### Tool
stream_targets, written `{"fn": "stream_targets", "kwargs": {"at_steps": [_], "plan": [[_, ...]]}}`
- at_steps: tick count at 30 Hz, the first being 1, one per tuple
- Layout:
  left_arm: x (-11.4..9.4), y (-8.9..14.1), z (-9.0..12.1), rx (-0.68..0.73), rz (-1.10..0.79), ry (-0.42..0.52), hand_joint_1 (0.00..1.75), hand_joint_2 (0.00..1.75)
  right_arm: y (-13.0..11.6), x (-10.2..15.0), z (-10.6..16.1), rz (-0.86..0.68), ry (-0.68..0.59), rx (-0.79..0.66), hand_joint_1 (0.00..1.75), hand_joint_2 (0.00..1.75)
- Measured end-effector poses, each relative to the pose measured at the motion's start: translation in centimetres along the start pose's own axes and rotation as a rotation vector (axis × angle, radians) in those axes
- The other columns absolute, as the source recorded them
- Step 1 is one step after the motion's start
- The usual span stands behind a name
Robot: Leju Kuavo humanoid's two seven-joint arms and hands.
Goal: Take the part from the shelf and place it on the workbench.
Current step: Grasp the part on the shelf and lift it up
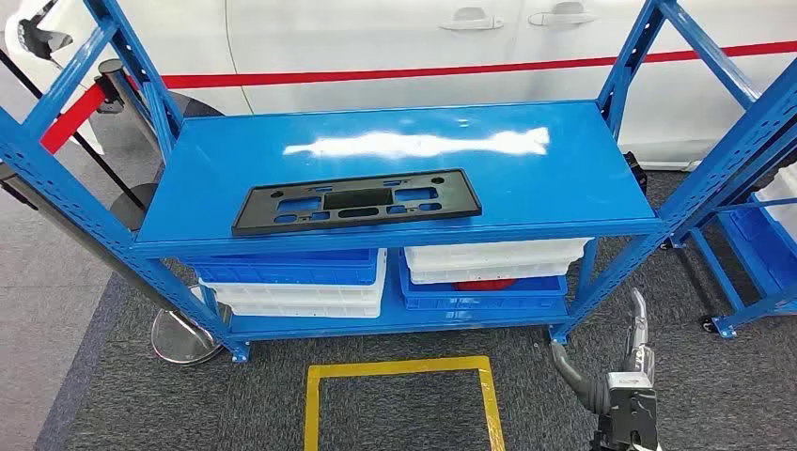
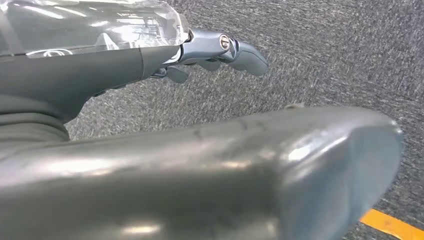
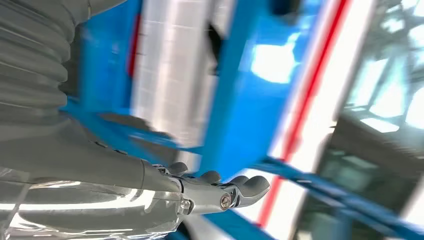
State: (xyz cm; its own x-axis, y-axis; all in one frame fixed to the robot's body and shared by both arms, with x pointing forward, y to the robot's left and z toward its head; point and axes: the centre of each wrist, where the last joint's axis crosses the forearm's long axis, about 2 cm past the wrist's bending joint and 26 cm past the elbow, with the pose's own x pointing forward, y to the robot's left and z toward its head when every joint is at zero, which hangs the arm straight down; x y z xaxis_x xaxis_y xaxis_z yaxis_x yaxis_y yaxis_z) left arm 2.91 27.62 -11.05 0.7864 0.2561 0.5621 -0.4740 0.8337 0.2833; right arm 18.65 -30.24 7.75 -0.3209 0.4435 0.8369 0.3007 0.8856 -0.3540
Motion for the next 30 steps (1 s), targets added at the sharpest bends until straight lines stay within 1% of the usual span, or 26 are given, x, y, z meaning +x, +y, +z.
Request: {"fn": "stream_targets", "kwargs": {"at_steps": [1, 2, 4, 6, 12, 17, 20, 26, 30], "plan": [[0.0, 0.0, 0.0, -0.002, 0.0, -0.001, 0.0, 0.0, 0.1, 0.3, -0.1, 0.003, -0.018, 0.006, 0.0, 1.16], [0.1, 0.0, -0.1, -0.003, 0.0, -0.003, 0.0, 0.0, 0.1, 0.6, -0.3, 0.007, -0.036, 0.012, 0.0, 0.87], [0.2, 0.1, -0.2, -0.008, -0.001, -0.009, 0.0, 0.0, 0.4, 1.8, -0.8, 0.021, -0.107, 0.041, 0.0, 0.87], [0.2, 0.2, -0.2, -0.015, -0.005, -0.015, 0.0, 0.0, 0.8, 3.0, -1.3, 0.037, -0.169, 0.073, 0.0, 1.75], [0.5, 0.5, -0.6, -0.049, -0.038, -0.042, 0.0, 0.0, 2.1, 5.8, -1.9, 0.1, -0.299, 0.189, 0.0, 1.75], [0.6, 0.8, -0.8, -0.073, -0.075, -0.073, 0.0, 0.0, 3.2, 6.9, -1.7, 0.192, -0.341, 0.243, 0.0, 1.75], [0.7, 0.9, -0.8, -0.09, -0.105, -0.093, 0.0, 0.0, 3.5, 7.5, -1.9, 0.268, -0.384, 0.228, 0.0, 1.75], [1.0, 1.0, -1.1, -0.125, -0.189, -0.135, 0.0, 0.0, 4.0, 9.1, -2.9, 0.419, -0.517, 0.164, 0.0, 1.75], [1.1, 0.9, -1.1, -0.153, -0.253, -0.155, 0.0, 0.0, 4.8, 10.4, -3.7, 0.5, -0.607, 0.11, 0.0, 1.75]]}}
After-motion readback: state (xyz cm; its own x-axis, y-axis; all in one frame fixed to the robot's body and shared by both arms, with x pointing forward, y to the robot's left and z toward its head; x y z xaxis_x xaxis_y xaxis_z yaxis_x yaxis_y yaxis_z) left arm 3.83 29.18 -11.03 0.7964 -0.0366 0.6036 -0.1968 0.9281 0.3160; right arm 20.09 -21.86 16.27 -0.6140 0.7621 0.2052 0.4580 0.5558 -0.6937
